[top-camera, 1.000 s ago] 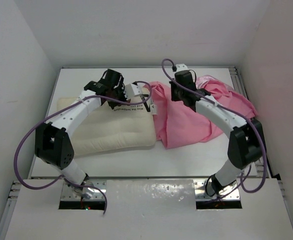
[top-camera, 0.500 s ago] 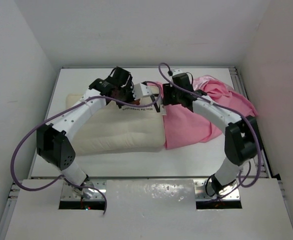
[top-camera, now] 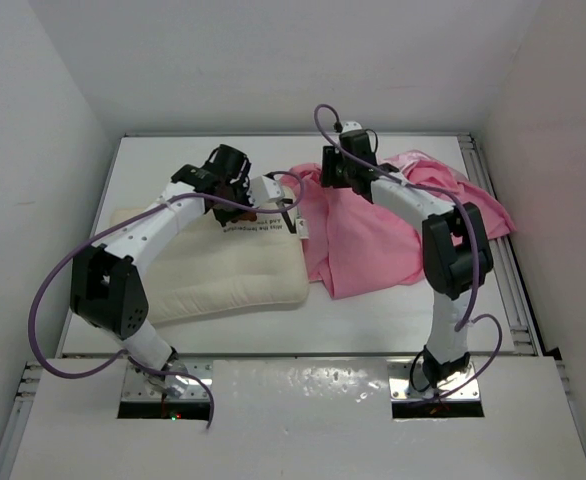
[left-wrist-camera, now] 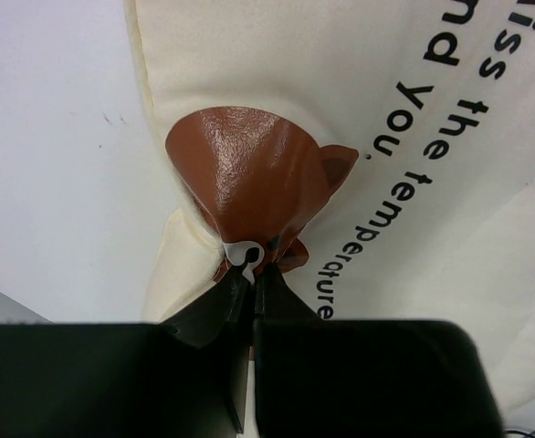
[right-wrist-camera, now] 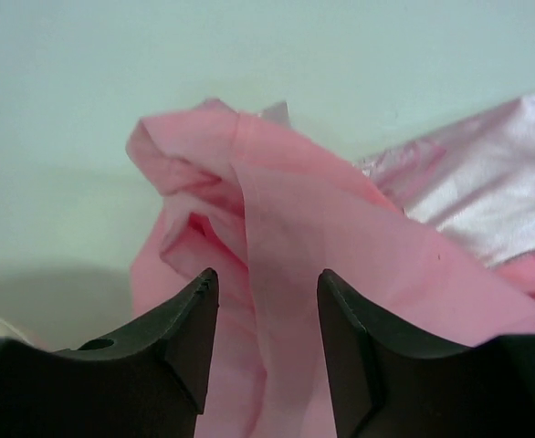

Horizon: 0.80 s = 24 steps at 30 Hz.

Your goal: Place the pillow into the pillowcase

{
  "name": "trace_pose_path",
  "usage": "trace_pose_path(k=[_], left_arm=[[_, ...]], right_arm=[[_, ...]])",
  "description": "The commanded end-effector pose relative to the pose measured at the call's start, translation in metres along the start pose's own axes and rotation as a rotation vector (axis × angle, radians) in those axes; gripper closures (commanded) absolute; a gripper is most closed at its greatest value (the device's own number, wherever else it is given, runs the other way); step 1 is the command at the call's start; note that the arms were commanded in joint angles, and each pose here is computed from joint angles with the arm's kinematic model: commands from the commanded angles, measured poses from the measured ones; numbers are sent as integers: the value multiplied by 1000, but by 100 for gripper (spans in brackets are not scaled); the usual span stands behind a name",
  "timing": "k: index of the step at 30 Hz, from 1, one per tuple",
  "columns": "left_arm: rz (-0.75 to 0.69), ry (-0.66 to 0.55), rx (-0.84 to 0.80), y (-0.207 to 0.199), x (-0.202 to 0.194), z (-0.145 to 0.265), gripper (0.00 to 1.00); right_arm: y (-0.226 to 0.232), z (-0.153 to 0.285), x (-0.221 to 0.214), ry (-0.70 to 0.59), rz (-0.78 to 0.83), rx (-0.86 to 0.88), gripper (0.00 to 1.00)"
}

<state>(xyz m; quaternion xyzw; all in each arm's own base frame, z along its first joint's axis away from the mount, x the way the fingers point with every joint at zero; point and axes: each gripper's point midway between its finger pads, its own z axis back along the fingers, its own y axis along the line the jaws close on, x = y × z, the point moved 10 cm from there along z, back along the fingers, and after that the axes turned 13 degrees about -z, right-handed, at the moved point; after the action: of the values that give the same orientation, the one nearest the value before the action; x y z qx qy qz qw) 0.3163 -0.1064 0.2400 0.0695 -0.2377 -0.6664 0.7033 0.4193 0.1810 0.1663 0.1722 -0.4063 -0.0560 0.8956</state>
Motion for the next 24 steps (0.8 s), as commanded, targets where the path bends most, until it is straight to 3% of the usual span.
trace_pose_path(k=[1,11,16,18,19,21,24], left_arm=[[29,-61,93,9,5,23,100],[24,-61,105,12,4,20,100],[31,-76,101,12,6,17,100],[31,-80,104,13,6,18,100],[33,-80,106,13,6,18,100],[34,-79,106,14,7,19,100],[35,-83,106,14,6,20,100]], right_arm=[[16,-5,29,-117,-10,52,52],[3,-27,21,-67,19,-32,53],[-5,-28,12,-43,20,-55,61],[-9,-31,7,-33,23,-79,70],[-11,-31,8,-34,23,-88,82],[-12,-26,11,-42,25,-112,98],[-10,-16,17,-73,39,-112,100]])
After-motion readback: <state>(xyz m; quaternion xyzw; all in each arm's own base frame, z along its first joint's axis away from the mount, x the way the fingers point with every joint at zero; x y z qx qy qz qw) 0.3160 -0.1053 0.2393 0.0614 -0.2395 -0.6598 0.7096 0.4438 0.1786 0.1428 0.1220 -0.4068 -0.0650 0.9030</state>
